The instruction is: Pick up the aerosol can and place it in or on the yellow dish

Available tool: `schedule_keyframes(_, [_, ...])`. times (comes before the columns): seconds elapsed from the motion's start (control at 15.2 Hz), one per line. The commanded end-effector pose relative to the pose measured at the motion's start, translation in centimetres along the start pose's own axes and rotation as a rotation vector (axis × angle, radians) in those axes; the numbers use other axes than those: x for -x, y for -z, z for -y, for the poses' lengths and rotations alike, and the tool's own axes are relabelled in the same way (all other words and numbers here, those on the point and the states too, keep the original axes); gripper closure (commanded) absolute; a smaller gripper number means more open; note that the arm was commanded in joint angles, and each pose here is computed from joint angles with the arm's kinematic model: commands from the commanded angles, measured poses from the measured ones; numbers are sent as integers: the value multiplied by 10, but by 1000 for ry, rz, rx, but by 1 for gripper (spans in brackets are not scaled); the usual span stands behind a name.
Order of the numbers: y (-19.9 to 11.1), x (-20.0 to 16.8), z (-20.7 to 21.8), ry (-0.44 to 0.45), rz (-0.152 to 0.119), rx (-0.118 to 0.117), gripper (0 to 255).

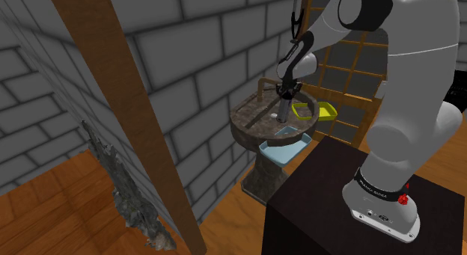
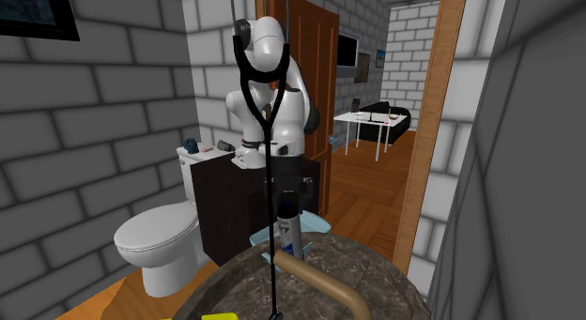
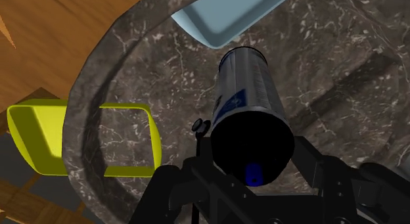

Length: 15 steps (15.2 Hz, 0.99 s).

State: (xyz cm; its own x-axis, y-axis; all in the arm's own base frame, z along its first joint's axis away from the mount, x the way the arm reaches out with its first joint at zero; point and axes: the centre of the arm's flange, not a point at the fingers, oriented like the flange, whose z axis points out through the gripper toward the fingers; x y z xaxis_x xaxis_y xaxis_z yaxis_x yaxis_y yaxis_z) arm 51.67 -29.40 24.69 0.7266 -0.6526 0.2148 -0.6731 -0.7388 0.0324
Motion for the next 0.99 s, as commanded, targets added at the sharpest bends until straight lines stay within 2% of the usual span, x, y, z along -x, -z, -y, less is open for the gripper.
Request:
schedule_keyframes(0.0, [11,-3,-1,0,0,0,255])
schedule_keyframes(0.26, [30,-7,-1,0,0,0,255])
schedule_keyframes(0.92, [38,-79,-111,0,0,0,255])
